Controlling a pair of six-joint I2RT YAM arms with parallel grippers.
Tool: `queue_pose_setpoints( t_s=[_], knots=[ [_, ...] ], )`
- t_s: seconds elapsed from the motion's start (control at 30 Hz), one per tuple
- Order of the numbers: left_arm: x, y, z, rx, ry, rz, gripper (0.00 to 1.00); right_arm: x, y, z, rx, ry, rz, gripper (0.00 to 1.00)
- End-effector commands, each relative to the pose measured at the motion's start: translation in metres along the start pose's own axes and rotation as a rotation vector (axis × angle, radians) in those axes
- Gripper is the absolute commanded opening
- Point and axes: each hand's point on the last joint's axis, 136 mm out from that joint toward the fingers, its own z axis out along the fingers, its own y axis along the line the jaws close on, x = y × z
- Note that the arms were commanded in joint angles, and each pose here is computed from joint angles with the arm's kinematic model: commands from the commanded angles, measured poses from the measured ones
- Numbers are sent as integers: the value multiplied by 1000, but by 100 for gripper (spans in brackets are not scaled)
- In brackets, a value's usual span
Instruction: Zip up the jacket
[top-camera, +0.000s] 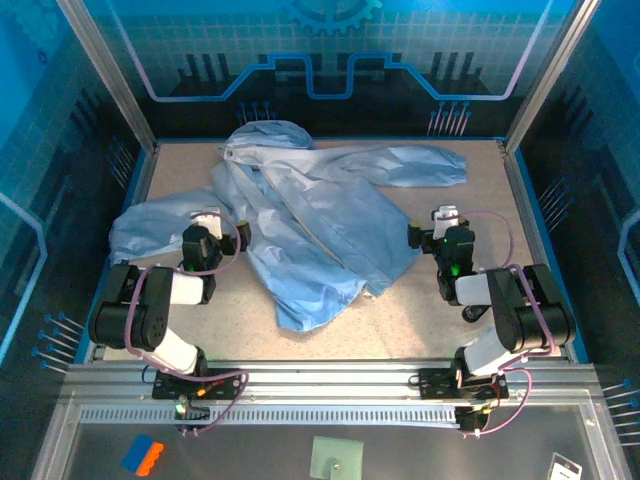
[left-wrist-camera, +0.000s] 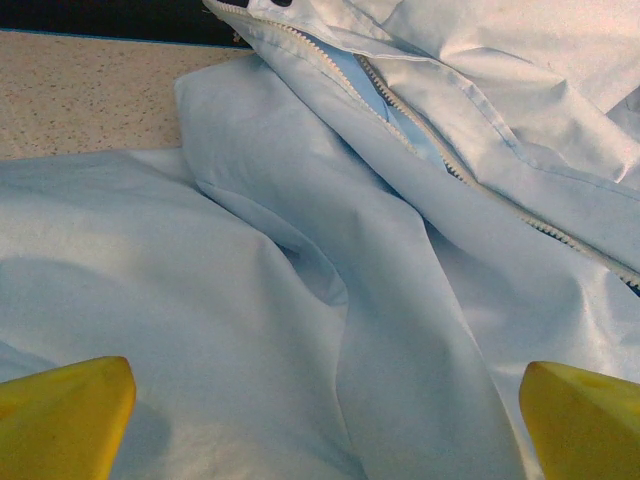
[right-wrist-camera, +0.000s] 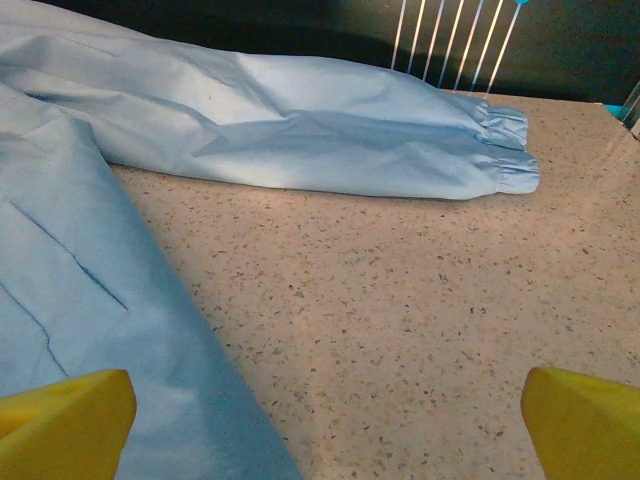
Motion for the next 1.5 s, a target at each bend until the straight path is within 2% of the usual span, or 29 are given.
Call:
queue_pose_setpoints(
  t_s=[0.0,0.57,0.67,0.83,0.97,1.17,1.33,1.47],
  knots=[
    [-7,-5,3,25,-14,21,99,-5,-2,3,2,-10,-6,100],
    [-9,-8,0,40,-25,27,99,-6,-2,3,2,-14,-4,100],
    [-15,-9,-3,42,-29,30,99,-15,-1,-1,-2,-25,-8,100],
    [-26,-15,-13,24,19,42,99,-36,-2,-7,15,51,-26,100],
    [-28,-29,-22,36,100,1,99,-49,0,-10,17,155,52,100],
    [-31,-82,-45,121,186,146,98,-56,47,-6,-90,287,25,100],
    [-22,-142,-56,243,245,-25,92,-50,119,-2,-296,416,20,90],
    [12,-213,-61,350,338,-15,87,-21,162,1,-403,506,61,81]
  ],
)
